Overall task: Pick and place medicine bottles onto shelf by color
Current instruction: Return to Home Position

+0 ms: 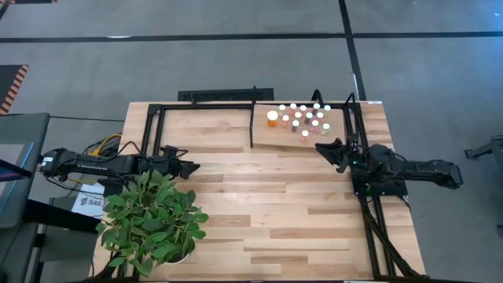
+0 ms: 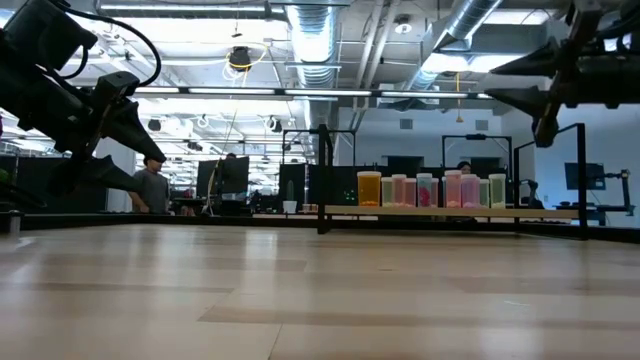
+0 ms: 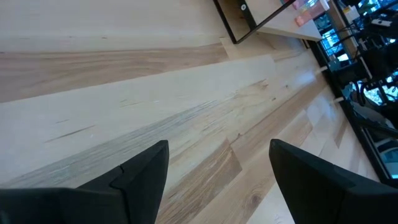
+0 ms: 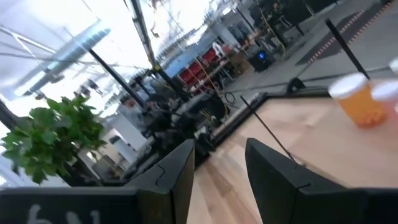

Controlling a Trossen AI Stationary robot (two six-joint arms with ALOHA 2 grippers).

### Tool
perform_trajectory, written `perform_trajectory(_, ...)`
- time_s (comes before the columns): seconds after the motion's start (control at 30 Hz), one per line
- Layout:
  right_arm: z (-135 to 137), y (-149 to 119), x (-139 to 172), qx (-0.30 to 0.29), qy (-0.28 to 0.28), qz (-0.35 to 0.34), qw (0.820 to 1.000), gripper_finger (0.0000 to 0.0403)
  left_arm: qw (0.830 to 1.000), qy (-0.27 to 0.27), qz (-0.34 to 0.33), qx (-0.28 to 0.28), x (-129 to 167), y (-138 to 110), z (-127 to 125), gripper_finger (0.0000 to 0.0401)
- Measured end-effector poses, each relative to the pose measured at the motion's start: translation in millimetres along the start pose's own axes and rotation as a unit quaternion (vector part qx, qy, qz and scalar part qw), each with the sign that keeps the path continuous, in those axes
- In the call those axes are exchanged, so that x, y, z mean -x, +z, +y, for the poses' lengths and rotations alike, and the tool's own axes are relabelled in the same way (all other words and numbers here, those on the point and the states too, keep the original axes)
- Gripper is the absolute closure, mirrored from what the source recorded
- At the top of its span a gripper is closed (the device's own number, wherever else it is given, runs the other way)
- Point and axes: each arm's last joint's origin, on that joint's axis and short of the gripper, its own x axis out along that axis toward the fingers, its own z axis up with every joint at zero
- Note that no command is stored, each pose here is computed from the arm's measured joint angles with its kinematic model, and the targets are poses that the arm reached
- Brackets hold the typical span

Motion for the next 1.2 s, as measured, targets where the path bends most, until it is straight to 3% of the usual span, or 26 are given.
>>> perform_trajectory(0.23,-7.4,-7.2,0.4,-0.004,-0.038,0.036,0.999,0.0237,1.000,0.000,0.000,0.000,0.0,0.0,0.0,0.0137)
perform_trajectory(0.47,-14.8,-15.9,1.5,-0.120,-0.086,0.071,0.986,0.0237,1.000,0.000,0.000,0.000,0.0,0.0,0.0,0.0137)
perform_trajectory(0.63,-15.7,-17.2,1.1,-0.159,-0.094,0.075,0.980,0.0237,1.000,0.000,0.000,0.000,0.0,0.0,0.0,0.0137)
perform_trajectory(1.2,-15.9,-18.0,1.2,-0.165,-0.093,0.082,0.979,0.0237,1.000,0.000,0.000,0.000,0.0,0.0,0.0,0.0137)
